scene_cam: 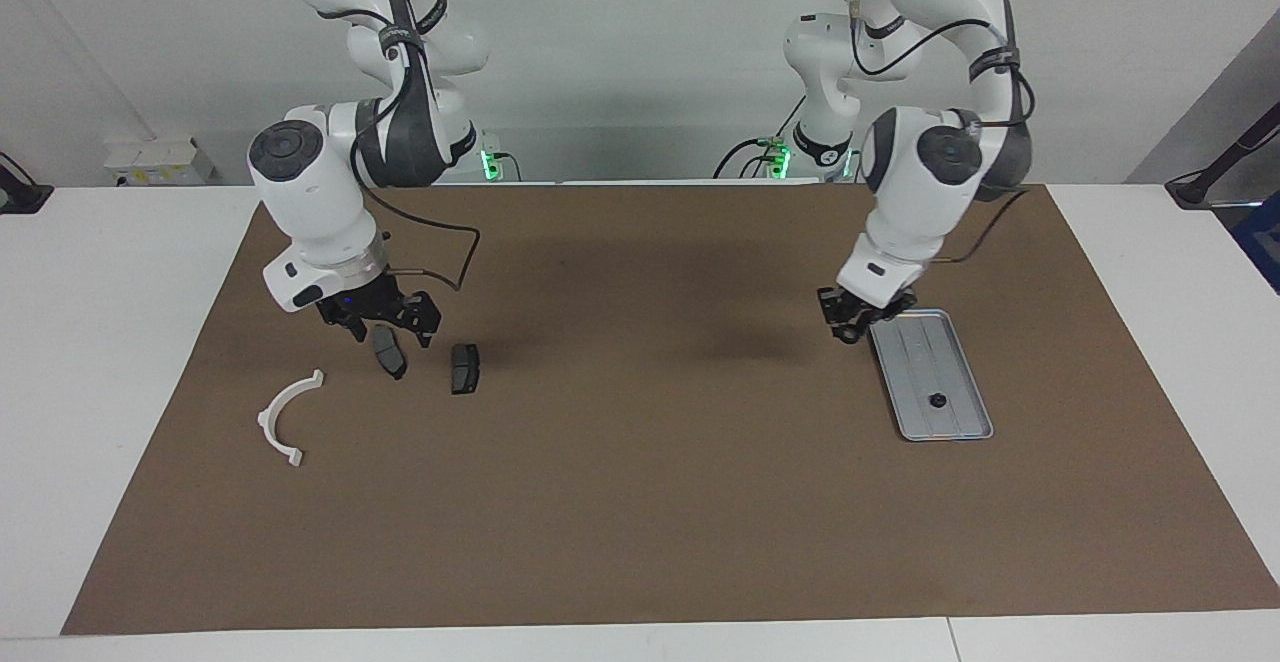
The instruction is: Place bearing gear from tray to pile
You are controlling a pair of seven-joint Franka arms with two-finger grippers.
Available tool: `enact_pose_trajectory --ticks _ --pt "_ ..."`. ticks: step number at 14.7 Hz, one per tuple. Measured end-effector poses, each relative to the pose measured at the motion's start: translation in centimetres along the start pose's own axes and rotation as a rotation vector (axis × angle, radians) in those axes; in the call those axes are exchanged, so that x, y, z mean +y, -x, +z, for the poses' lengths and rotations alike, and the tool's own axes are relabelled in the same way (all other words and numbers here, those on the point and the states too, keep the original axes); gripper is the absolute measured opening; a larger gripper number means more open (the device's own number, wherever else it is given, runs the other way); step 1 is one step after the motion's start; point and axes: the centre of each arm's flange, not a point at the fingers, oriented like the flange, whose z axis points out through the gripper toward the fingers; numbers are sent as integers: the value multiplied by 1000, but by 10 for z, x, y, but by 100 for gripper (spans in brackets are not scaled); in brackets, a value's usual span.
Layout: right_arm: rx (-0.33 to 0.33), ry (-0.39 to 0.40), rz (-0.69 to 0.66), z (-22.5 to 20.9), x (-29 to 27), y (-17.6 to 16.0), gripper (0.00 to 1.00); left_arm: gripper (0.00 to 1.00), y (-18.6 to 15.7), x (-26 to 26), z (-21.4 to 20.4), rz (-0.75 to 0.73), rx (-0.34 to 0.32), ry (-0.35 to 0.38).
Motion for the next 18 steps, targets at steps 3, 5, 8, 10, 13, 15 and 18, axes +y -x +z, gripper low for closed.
enact_pose_trajectory --ticks 3,5,8,10,13,15,18 --pt "0 0 0 0 0 0 100 34 27 90 12 -38 16 11" --pt "0 0 0 0 0 0 100 34 26 144 23 -63 28 6" --pt "0 0 0 0 0 0 100 34 19 191 66 -72 39 -26" --pt "0 0 1 0 0 0 100 34 12 193 81 -75 46 -36" --pt "0 0 1 0 1 0 100 34 8 189 83 -81 55 -36" --pt "0 0 1 0 1 0 100 34 10 188 88 -80 60 -32" --pt "0 0 2 0 1 0 100 34 17 189 101 -78 65 -26"
